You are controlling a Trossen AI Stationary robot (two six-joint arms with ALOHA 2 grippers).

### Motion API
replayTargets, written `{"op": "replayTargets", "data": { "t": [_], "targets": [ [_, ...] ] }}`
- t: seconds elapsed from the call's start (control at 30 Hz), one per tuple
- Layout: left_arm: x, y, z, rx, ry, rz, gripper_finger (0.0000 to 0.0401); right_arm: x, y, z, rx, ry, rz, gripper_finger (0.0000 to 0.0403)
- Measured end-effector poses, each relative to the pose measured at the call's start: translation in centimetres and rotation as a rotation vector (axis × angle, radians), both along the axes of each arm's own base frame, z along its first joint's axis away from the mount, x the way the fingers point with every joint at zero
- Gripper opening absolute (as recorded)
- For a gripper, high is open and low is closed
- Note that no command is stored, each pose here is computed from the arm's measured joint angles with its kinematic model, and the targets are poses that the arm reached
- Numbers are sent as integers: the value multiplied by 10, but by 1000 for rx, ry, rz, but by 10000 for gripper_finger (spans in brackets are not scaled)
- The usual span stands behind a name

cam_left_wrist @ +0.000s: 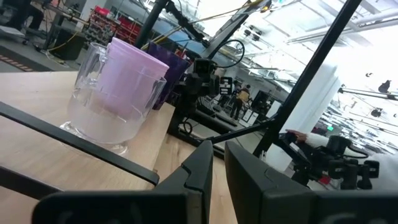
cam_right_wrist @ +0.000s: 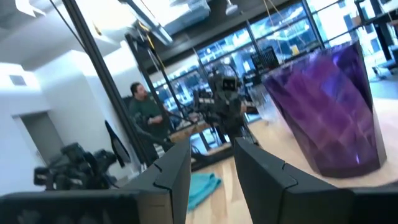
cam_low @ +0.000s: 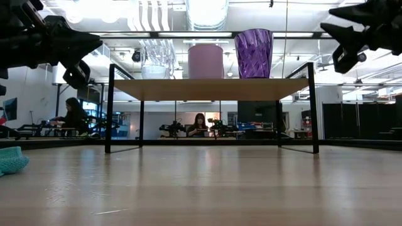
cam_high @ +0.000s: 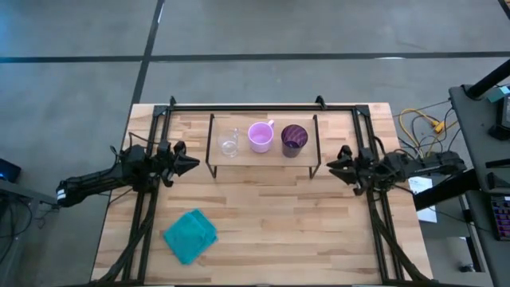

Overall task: Stack small to large cups/mugs on shelf
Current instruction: Return to Home Position

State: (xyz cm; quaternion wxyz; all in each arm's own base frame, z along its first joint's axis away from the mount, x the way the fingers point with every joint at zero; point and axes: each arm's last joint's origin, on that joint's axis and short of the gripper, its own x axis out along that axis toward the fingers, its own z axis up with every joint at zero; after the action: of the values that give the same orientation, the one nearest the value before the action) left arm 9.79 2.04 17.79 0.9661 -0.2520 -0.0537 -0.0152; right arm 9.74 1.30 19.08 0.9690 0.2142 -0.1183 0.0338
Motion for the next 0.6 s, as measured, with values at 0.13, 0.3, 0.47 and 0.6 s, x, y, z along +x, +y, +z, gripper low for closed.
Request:
{"op": "replayTargets", "data": {
  "t": [0.13,0.3,0.47,0.6],
  "targets": [
    [0,0,0,0,0,0,29,-4,-1,4,8,-46,0,118],
    [0,0,0,-1,2,1,29,-6,-1,6,13,-74,0,118],
    [0,0,0,0,0,0,29,-6,-1,5,10,-63,0,118],
    [0,0,0,0,0,0,29,-5,2,0,-120,-19,56,118]
  ]
}}
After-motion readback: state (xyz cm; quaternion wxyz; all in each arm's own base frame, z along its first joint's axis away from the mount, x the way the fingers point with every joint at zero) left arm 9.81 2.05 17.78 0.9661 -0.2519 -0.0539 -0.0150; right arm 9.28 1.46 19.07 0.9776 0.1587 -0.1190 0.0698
